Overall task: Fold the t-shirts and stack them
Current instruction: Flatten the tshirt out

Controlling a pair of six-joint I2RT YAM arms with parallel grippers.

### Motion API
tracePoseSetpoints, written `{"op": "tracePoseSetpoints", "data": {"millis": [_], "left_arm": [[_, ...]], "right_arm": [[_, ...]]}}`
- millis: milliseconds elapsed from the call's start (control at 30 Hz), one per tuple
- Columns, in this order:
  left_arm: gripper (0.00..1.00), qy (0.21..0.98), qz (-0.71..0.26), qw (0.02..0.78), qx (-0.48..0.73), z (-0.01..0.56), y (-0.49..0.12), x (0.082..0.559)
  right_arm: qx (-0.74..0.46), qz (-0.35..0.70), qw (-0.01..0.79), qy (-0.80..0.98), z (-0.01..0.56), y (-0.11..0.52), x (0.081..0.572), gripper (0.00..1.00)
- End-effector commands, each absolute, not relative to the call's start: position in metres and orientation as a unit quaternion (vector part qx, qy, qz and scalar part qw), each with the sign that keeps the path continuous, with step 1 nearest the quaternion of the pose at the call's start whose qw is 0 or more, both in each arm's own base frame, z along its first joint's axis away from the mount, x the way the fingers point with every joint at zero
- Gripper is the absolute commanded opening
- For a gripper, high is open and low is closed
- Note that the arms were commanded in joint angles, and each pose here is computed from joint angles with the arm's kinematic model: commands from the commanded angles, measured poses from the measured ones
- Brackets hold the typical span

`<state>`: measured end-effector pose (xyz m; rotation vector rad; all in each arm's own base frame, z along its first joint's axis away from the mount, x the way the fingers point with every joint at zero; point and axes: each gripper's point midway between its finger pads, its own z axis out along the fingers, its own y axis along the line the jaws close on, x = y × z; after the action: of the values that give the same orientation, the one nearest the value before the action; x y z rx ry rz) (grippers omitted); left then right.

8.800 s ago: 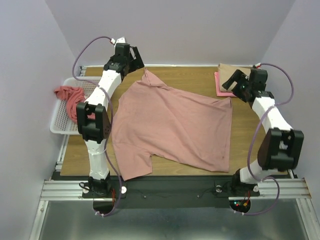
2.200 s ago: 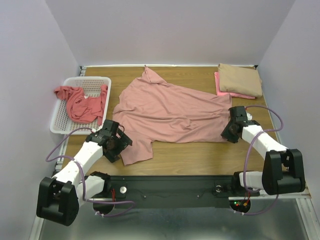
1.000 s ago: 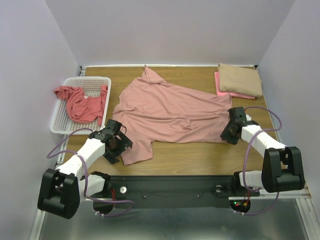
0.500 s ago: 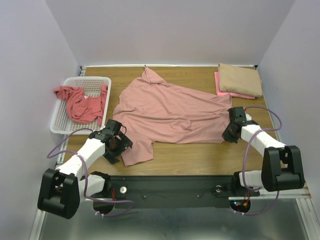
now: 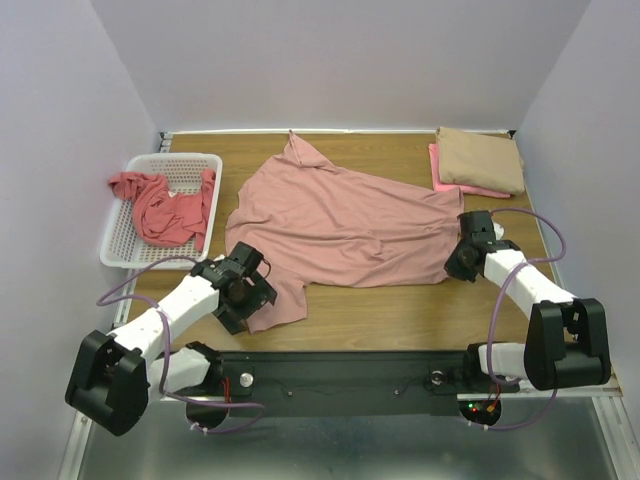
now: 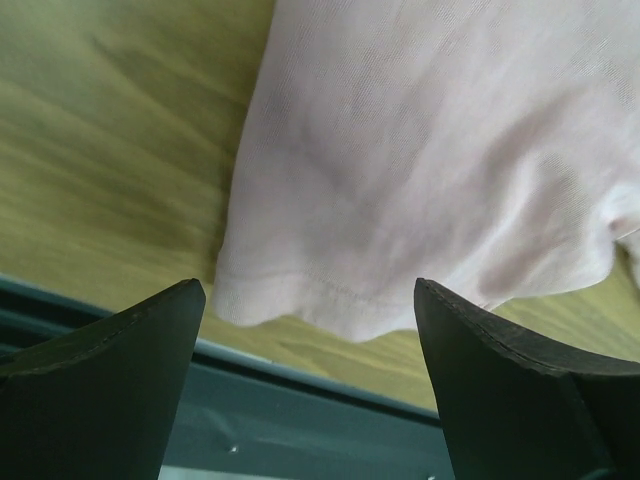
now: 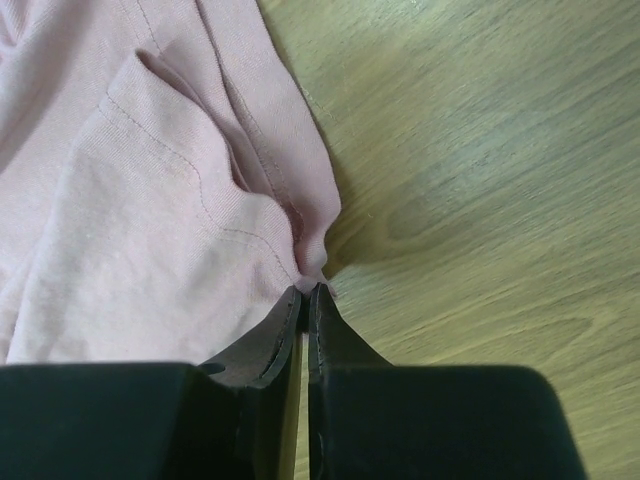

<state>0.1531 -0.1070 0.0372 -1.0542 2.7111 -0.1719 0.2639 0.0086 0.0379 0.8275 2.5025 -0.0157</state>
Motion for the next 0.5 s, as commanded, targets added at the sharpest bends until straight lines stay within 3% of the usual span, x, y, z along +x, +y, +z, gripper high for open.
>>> {"op": "tracePoseSetpoints", "data": {"millis": [0, 267, 467], "left_arm": [[0.98, 0.905, -0.033, 0.098, -0.413, 0.0361, -0.1005, 0.1379], [0.97, 0.891, -0.012, 0.099, -0.444, 0.0344, -0.0992, 0.1337], [0.68, 0.887, 0.001, 0.104, -0.449, 0.0339, -0.0991, 0.1334]], "right_arm": [[0.293, -0.004, 0.275, 0.916, 0.051, 0.0057, 0.2768, 0.01], [0.288, 0.002, 0.266, 0.92, 0.0476, 0.007, 0.2766, 0.01], [0.287, 0.01, 0.267, 0.92, 0.0507, 0.0071, 0.2836, 0.01]]}}
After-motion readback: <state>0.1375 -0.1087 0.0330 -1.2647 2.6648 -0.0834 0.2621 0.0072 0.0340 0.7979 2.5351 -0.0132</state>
